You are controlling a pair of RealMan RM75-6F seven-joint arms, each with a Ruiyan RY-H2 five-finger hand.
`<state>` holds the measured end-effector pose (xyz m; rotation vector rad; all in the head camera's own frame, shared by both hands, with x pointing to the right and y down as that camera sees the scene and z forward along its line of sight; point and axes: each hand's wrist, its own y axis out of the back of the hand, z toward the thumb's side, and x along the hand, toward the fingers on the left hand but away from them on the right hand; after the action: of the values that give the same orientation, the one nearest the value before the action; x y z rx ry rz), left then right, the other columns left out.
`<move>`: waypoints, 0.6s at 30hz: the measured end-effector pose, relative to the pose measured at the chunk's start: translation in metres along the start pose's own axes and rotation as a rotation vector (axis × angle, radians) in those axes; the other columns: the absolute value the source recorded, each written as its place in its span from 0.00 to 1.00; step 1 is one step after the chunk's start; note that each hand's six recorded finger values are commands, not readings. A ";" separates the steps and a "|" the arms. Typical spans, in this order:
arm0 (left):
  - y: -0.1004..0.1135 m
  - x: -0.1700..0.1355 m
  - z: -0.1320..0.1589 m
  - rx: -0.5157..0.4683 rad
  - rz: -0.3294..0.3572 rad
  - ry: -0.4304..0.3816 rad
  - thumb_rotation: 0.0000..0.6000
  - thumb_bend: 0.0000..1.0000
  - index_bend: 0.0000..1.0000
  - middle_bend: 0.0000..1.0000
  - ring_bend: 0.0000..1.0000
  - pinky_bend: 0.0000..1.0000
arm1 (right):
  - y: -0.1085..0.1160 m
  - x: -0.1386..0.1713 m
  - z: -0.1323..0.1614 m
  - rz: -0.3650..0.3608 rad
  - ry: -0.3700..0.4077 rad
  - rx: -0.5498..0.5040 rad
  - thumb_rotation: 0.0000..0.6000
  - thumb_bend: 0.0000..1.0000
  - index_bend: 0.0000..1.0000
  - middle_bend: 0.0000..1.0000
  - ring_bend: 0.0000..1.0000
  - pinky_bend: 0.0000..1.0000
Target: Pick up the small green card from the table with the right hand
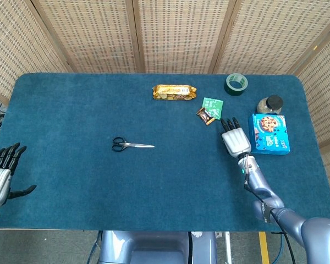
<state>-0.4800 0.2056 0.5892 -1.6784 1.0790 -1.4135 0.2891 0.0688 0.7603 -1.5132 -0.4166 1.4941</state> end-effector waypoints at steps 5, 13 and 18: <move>0.000 0.000 0.000 0.000 -0.001 0.000 1.00 0.00 0.00 0.00 0.00 0.00 | -0.003 -0.001 -0.001 0.014 -0.003 0.003 1.00 0.62 0.60 0.00 0.00 0.02; 0.000 0.000 0.000 0.000 -0.002 0.000 1.00 0.00 0.00 0.00 0.00 0.00 | -0.007 -0.001 -0.005 0.020 -0.012 0.006 1.00 0.62 0.63 0.00 0.00 0.02; -0.001 0.000 0.000 0.001 -0.004 0.000 1.00 0.00 0.00 0.00 0.00 0.00 | -0.007 -0.001 -0.006 0.016 -0.015 0.008 1.00 0.62 0.65 0.03 0.00 0.02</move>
<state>-0.4798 0.2057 0.5903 -1.6809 1.0753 -1.4164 0.2970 0.0691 0.7657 -1.5035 -0.4080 1.5187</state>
